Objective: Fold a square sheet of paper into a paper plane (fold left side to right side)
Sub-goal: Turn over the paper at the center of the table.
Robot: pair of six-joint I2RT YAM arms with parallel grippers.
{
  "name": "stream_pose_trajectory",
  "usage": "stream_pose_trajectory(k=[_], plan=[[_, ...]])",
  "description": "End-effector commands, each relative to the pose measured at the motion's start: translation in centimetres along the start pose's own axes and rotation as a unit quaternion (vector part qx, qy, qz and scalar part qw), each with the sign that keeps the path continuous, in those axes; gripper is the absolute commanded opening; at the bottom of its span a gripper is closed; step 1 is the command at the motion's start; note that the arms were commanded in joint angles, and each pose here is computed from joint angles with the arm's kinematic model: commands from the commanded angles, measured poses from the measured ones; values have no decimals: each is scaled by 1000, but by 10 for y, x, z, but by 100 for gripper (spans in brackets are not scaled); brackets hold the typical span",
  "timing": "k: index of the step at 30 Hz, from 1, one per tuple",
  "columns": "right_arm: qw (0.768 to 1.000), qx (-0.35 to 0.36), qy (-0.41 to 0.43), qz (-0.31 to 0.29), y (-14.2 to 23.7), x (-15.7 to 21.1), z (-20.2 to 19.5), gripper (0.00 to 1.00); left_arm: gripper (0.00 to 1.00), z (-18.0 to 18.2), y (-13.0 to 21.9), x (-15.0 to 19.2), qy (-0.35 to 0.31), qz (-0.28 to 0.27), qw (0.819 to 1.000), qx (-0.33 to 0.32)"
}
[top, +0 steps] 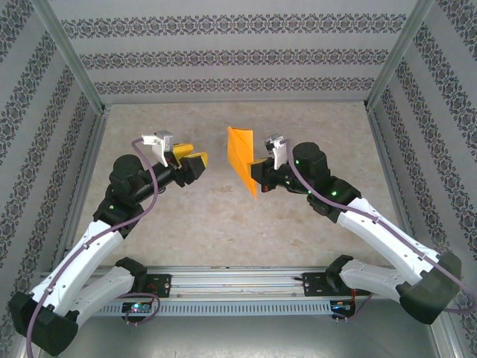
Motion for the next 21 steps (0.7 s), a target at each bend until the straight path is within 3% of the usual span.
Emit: stream_pose_trajectory(k=[1, 10, 21], plan=[[985, 147, 57, 65, 3, 14, -20, 0, 72, 18, 12, 5, -10, -14, 997, -75], [911, 364, 109, 160, -7, 29, -43, 0, 72, 32, 59, -2, -47, -73, 976, -200], [807, 491, 149, 293, -56, 78, -71, 0, 73, 37, 78, 5, -57, -75, 966, -240]])
Point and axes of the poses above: each hand's point on the last joint's axis, 136 mm out from that joint toward the fingers, its own y axis back along the fingers, its own z axis along the line the jaws close on, x = y × z, the point moved 6 cm from there along y, back along the fingers, and after that the axes turned 2 degrees about y, right-handed, at the moved point
